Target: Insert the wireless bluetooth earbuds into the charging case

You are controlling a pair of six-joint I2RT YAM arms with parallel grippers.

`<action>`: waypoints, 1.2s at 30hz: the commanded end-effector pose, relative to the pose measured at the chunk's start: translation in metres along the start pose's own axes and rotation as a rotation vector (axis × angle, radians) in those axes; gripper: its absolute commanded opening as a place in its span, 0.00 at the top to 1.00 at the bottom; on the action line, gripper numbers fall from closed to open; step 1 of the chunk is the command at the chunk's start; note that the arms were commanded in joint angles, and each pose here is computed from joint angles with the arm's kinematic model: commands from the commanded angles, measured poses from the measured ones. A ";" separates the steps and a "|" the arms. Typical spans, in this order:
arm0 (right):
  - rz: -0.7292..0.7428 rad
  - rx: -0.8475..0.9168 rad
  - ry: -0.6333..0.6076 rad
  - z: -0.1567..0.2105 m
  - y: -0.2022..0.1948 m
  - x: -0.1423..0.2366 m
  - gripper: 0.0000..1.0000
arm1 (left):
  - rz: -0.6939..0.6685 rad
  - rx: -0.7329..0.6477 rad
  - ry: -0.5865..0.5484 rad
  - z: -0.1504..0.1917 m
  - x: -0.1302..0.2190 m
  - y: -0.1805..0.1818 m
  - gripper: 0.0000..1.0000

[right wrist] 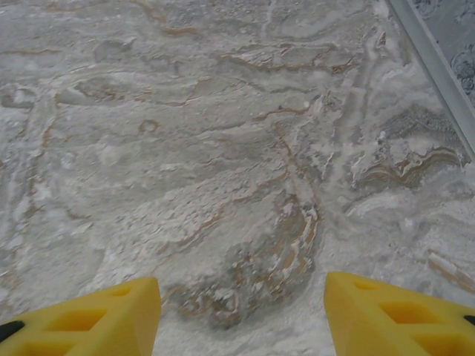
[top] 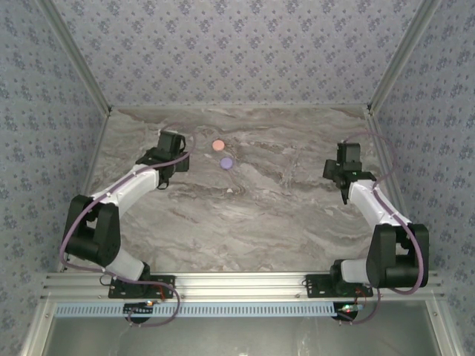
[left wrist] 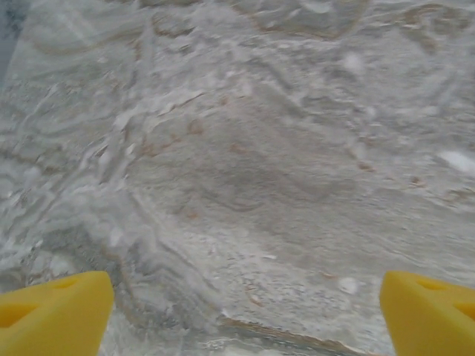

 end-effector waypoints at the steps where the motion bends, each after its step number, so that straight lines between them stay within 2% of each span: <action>1: -0.084 0.024 -0.123 -0.010 0.002 -0.002 0.37 | -0.090 0.014 -0.075 -0.006 0.001 0.017 0.01; 7: -0.135 0.031 -0.114 0.000 -0.007 -0.019 0.35 | -0.119 -0.017 -0.156 0.009 -0.016 0.024 0.01; 12: -0.204 0.036 -0.193 0.008 -0.011 -0.026 0.34 | -0.021 -0.027 -0.208 0.014 -0.021 0.029 0.01; 16: -0.251 0.025 -0.221 0.009 -0.013 -0.030 0.33 | 0.051 -0.006 -0.293 0.015 -0.020 0.034 0.01; 25: -0.328 0.001 -0.210 0.016 -0.010 -0.046 0.32 | 0.137 0.057 -0.259 0.019 -0.025 0.049 0.01; 36: -0.356 0.041 -0.265 0.024 -0.005 -0.041 0.31 | 0.175 0.090 -0.259 0.028 -0.019 0.058 0.01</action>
Point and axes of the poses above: each hand's point on the last joint's axis, 136 mm out from that joint toward the fingers, its own x axis back along the fingers, its own y axis along the line the jaws close on, z = x × y, the point moved 8 cm from there along x, back along the fingers, and after that the axes turned 11 degrees about -x, right-handed, at the moved point
